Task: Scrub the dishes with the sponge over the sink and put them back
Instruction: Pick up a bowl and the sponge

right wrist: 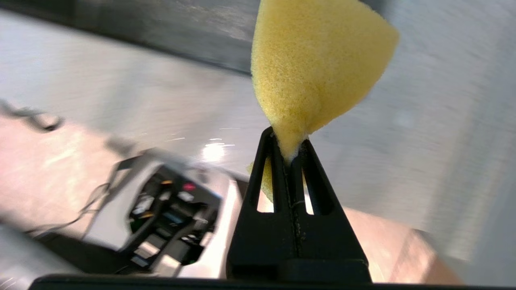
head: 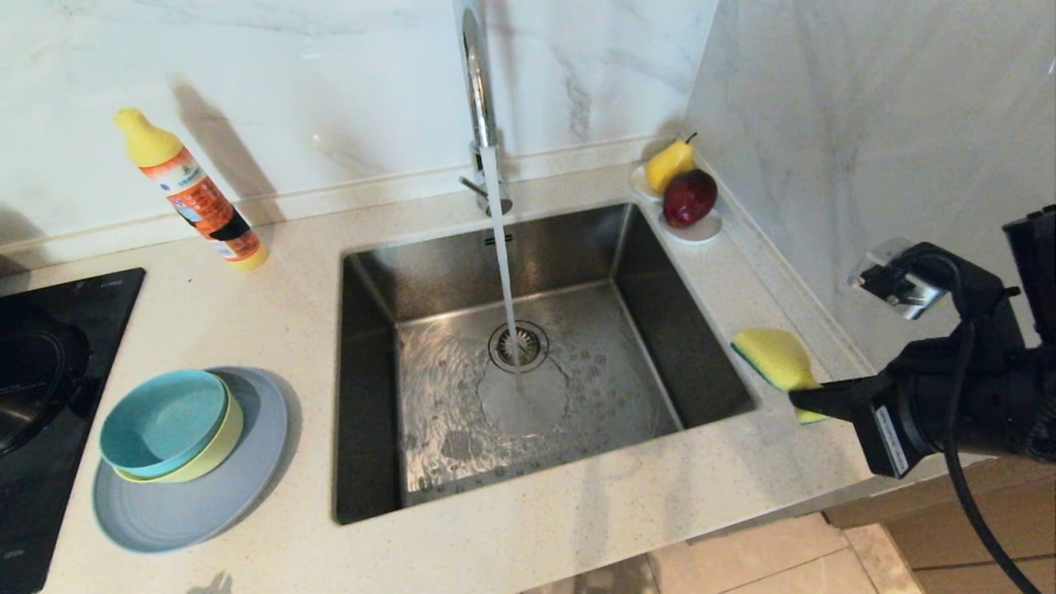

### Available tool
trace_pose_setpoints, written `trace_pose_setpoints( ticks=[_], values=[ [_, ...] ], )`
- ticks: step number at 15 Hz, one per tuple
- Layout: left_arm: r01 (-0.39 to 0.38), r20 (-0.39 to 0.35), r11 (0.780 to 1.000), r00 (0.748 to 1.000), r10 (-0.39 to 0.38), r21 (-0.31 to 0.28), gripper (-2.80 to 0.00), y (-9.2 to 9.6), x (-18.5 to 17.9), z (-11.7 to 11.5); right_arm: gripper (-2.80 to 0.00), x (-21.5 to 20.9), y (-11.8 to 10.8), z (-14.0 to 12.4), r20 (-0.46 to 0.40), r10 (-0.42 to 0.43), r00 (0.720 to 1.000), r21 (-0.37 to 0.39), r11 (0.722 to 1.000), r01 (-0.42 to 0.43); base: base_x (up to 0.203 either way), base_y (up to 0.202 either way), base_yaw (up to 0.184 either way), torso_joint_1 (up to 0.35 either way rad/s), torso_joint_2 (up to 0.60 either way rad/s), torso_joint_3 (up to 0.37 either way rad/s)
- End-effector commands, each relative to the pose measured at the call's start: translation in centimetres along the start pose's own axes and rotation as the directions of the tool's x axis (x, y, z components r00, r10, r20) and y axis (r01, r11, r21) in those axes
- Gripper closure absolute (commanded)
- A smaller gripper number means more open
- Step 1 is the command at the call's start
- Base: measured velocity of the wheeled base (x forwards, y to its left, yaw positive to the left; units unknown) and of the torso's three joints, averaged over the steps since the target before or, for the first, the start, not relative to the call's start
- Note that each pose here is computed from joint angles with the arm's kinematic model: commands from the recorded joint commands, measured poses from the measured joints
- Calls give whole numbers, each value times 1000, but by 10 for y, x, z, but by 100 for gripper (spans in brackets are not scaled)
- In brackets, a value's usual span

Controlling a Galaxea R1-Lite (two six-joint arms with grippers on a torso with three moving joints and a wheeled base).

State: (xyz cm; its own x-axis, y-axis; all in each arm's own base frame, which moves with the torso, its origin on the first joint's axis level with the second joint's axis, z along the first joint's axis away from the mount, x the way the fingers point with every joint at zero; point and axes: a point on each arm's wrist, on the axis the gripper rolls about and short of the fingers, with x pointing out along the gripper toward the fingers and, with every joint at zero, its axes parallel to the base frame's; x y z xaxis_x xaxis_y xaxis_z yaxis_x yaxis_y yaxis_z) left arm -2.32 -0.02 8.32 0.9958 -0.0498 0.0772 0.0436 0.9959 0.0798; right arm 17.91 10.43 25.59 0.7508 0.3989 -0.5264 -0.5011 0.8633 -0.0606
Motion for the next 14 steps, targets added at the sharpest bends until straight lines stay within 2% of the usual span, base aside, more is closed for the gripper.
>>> trace_pose_setpoints(
  ticks=[1, 4, 8, 11, 14],
  values=[
    [3, -33, 1000, 999, -3, -1, 0, -1, 2, -9, 0, -28, 24, 3, 57, 82, 995, -33, 996, -80, 0, 0, 0, 0, 0, 0],
    [3, -33, 1000, 999, -3, -1, 0, -1, 2, -9, 0, -35, 53, 0, 51, 128, 990, -74, 989, -125, 0, 0, 0, 0, 0, 0],
    [3, -33, 1000, 999, -3, -1, 0, -1, 2, -9, 0, -24, 78, 0, 13, 173, 985, -122, 978, -170, 0, 0, 0, 0, 0, 0],
    [3, -33, 1000, 999, -3, -1, 0, -1, 2, -9, 0, -20, 86, 11, 28, 157, 987, -132, 979, -152, 0, 0, 0, 0, 0, 0],
    [3, -33, 1000, 999, -3, -1, 0, -1, 2, -9, 0, -5, 95, 15, -1, 153, 988, -144, 978, -151, 0, 0, 0, 0, 0, 0]
  ],
)
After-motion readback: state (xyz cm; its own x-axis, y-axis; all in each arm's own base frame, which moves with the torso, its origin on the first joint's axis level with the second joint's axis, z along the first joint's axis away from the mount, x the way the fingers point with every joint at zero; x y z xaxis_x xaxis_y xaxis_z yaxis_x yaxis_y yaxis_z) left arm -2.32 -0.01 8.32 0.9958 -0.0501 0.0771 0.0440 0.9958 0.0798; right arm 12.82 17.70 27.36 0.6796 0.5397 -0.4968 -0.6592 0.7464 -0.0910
